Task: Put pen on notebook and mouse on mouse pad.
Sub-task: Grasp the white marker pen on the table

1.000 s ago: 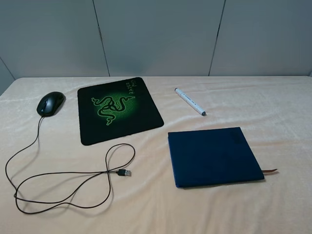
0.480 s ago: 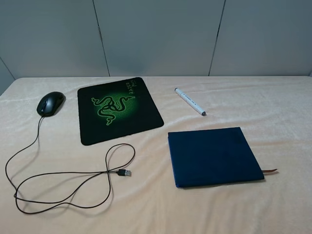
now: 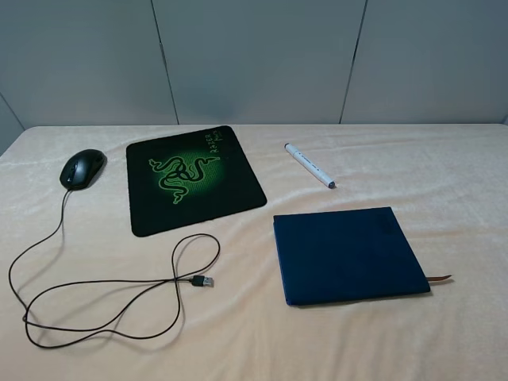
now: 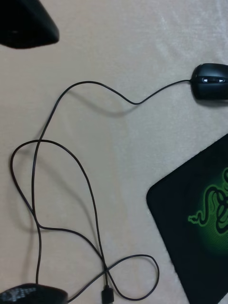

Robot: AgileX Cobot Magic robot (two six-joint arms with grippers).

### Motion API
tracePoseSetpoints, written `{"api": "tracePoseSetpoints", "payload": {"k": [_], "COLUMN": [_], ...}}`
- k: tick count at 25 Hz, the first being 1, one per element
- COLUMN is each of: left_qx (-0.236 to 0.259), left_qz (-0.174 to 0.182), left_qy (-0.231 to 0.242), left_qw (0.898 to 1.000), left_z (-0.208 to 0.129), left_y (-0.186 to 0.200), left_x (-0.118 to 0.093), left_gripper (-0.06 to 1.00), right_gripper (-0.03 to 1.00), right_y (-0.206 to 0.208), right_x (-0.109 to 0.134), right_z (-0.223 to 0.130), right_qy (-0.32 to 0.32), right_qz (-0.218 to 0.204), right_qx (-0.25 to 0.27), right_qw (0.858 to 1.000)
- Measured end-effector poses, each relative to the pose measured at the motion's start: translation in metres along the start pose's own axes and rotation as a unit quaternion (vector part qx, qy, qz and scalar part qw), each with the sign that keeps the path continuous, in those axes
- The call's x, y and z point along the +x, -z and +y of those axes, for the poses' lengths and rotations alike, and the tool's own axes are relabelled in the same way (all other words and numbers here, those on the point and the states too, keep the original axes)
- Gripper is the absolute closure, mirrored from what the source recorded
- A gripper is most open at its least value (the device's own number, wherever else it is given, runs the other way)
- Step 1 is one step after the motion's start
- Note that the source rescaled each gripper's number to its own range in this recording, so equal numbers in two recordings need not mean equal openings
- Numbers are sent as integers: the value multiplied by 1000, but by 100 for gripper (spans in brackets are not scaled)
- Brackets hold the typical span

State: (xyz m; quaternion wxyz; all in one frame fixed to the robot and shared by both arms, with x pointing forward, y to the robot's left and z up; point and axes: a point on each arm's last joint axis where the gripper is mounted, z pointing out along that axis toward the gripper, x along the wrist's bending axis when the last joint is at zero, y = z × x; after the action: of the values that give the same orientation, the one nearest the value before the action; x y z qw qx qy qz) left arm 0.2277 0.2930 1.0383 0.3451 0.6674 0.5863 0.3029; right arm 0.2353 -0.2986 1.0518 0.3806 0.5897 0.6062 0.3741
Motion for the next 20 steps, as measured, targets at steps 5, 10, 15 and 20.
{"api": "tracePoseSetpoints", "payload": {"k": [5, 10, 15, 20], "left_qx": [0, 0, 0, 0], "left_qz": [0, 0, 0, 0], "left_qy": [0, 0, 0, 0], "left_qw": [1000, 1000, 1000, 1000], "left_z": [0, 0, 0, 0], "left_y": [0, 0, 0, 0], "left_x": [0, 0, 0, 0], "left_gripper": [-6, -6, -6, -6], "right_gripper": [-3, -3, -3, -3], "right_y": [0, 0, 0, 0], "right_x": [0, 0, 0, 1], "right_z": [0, 0, 0, 0], "right_qy": [0, 0, 0, -5], "right_qz": [0, 0, 0, 8], "right_qx": [0, 0, 0, 0], "right_qw": [1000, 1000, 1000, 1000]}}
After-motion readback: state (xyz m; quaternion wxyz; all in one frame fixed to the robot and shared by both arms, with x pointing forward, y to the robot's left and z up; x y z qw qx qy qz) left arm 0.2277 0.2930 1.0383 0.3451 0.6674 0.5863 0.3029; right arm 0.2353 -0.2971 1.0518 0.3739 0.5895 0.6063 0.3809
